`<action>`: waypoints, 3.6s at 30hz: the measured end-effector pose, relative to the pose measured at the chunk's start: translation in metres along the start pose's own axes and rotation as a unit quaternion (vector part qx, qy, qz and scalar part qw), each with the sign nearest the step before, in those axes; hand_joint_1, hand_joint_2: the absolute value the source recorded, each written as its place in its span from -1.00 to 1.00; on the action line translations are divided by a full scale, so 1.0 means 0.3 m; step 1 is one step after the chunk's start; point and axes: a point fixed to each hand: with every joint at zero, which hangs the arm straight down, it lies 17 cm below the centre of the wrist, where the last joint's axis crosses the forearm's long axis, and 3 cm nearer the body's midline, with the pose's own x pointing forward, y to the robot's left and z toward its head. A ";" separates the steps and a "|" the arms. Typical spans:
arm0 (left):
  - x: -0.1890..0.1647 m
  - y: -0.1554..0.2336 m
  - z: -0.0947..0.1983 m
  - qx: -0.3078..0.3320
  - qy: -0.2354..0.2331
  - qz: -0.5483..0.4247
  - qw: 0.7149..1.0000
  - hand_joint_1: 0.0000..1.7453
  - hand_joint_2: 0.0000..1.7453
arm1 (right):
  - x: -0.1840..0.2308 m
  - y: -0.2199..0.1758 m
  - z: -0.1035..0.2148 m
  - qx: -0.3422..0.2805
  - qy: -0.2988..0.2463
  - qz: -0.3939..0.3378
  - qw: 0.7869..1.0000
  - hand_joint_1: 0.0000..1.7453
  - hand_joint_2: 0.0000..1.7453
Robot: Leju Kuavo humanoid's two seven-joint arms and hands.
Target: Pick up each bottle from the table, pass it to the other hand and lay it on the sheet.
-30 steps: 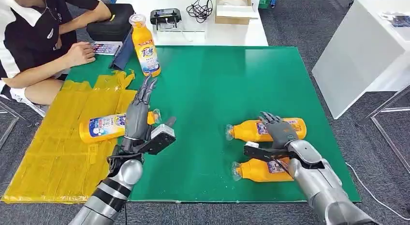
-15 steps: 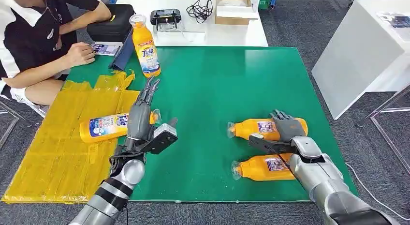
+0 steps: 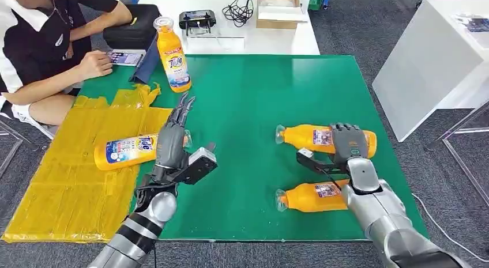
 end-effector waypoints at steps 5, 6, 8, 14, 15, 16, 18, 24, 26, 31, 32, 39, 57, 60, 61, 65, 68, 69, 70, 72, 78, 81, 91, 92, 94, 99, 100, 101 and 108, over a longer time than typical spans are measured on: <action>-0.003 -0.032 0.028 -0.026 0.013 0.032 0.999 -1.00 1.00 | 0.114 -0.173 0.035 -0.107 -0.024 -0.072 0.991 1.00 1.00; -0.002 -0.044 0.035 -0.036 0.018 0.049 0.998 -1.00 1.00 | 0.138 -0.209 0.053 -0.127 -0.029 -0.098 0.987 1.00 1.00; -0.002 -0.068 0.052 -0.057 0.030 0.092 0.994 -1.00 1.00 | 0.172 -0.314 0.098 -0.180 -0.036 -0.159 0.970 1.00 1.00; 0.038 -0.107 0.089 -0.102 0.045 0.246 0.963 -1.00 1.00 | 0.198 -0.483 0.213 -0.248 -0.047 -0.301 0.920 1.00 1.00; 0.047 -0.106 0.094 -0.107 0.046 0.272 0.955 -1.00 1.00 | 0.202 -0.494 0.224 -0.246 -0.052 -0.335 0.908 1.00 1.00; 0.054 -0.104 0.097 -0.111 0.046 0.292 0.949 -1.00 1.00 | 0.209 -0.499 0.234 -0.242 -0.056 -0.367 0.896 1.00 1.00; 0.070 -0.097 0.099 -0.116 0.042 0.324 0.938 -1.00 1.00 | 0.233 -0.504 0.249 -0.227 -0.069 -0.441 0.866 1.00 1.00; 0.105 -0.059 0.089 -0.111 0.027 0.377 0.919 -1.00 1.00 | 0.341 -0.486 0.267 -0.155 -0.111 -0.594 0.781 1.00 1.00; 0.117 -0.048 0.084 -0.109 0.021 0.386 0.916 -1.00 1.00 | 0.377 -0.491 0.273 -0.144 -0.123 -0.617 0.764 0.98 1.00; 0.154 -0.032 0.075 -0.104 0.005 0.392 0.914 -1.00 1.00 | 0.495 -0.489 0.293 -0.109 -0.149 -0.650 0.738 1.00 1.00; 0.162 -0.024 0.071 -0.100 0.000 0.392 0.914 -1.00 1.00 | 0.519 -0.485 0.297 -0.102 -0.152 -0.657 0.731 1.00 1.00; 0.228 0.000 0.060 -0.092 -0.026 0.396 0.913 -1.00 1.00 | 0.692 -0.480 0.340 -0.061 -0.177 -0.685 0.704 1.00 1.00; 0.312 -0.040 0.078 -0.113 -0.045 0.415 0.902 -1.00 1.00 | 0.914 -0.523 0.385 -0.016 -0.229 -0.685 0.691 1.00 1.00; 0.326 -0.042 0.073 -0.116 -0.048 0.425 0.897 -1.00 1.00 | 0.954 -0.516 0.395 -0.002 -0.240 -0.676 0.696 1.00 1.00; 0.329 -0.043 0.072 -0.117 -0.048 0.428 0.895 -1.00 1.00 | 0.967 -0.513 0.400 0.002 -0.244 -0.673 0.698 1.00 1.00; 0.330 -0.044 0.068 -0.118 -0.047 0.432 0.893 -1.00 1.00 | 1.008 -0.492 0.421 0.019 -0.255 -0.665 0.702 1.00 1.00; 0.328 -0.046 0.067 -0.118 -0.047 0.432 0.893 -1.00 1.00 | 1.024 -0.479 0.431 0.026 -0.258 -0.662 0.703 1.00 1.00; 0.327 -0.046 0.067 -0.118 -0.046 0.432 0.893 -1.00 1.00 | 1.028 -0.475 0.433 0.029 -0.259 -0.661 0.704 1.00 1.00; 0.327 -0.045 0.066 -0.118 -0.046 0.433 0.892 -1.00 1.00 | 1.034 -0.472 0.436 0.031 -0.261 -0.659 0.705 1.00 1.00; 0.325 -0.044 0.064 -0.117 -0.044 0.437 0.891 -0.86 1.00 | 1.051 -0.462 0.443 0.038 -0.266 -0.649 0.712 1.00 1.00; 0.322 -0.045 0.062 -0.117 -0.039 0.444 0.887 1.00 1.00 | 1.093 -0.435 0.466 0.054 -0.274 -0.637 0.719 1.00 1.00; 0.319 -0.050 0.064 -0.119 -0.037 0.444 0.887 1.00 1.00 | 1.097 -0.430 0.465 0.057 -0.275 -0.635 0.720 1.00 1.00; 0.314 -0.052 0.061 -0.119 -0.035 0.445 0.887 1.00 1.00 | 1.083 -0.418 0.457 0.054 -0.267 -0.633 0.724 -1.00 1.00; 0.312 -0.054 0.061 -0.120 -0.035 0.443 0.888 1.00 1.00 | 1.075 -0.416 0.454 0.051 -0.266 -0.632 0.726 -1.00 1.00; 0.311 -0.054 0.061 -0.119 -0.035 0.440 0.889 1.00 1.00 | 1.058 -0.422 0.447 0.042 -0.265 -0.629 0.730 -1.00 1.00; 0.272 -0.022 0.047 -0.102 -0.047 0.361 0.926 1.00 1.00 | 0.925 -0.470 0.409 -0.013 -0.257 -0.609 0.750 -1.00 1.00; 0.256 -0.003 0.038 -0.094 -0.049 0.340 0.934 1.00 1.00 | 0.888 -0.487 0.403 -0.028 -0.252 -0.608 0.752 -1.00 1.00; 0.233 0.016 0.031 -0.087 -0.050 0.311 0.945 1.00 1.00 | 0.844 -0.503 0.393 -0.046 -0.244 -0.606 0.756 -1.00 1.00; 0.029 0.156 -0.038 -0.051 -0.056 -0.029 0.997 1.00 1.00 | 0.615 -0.586 0.404 -0.138 -0.229 -0.538 0.800 -1.00 1.00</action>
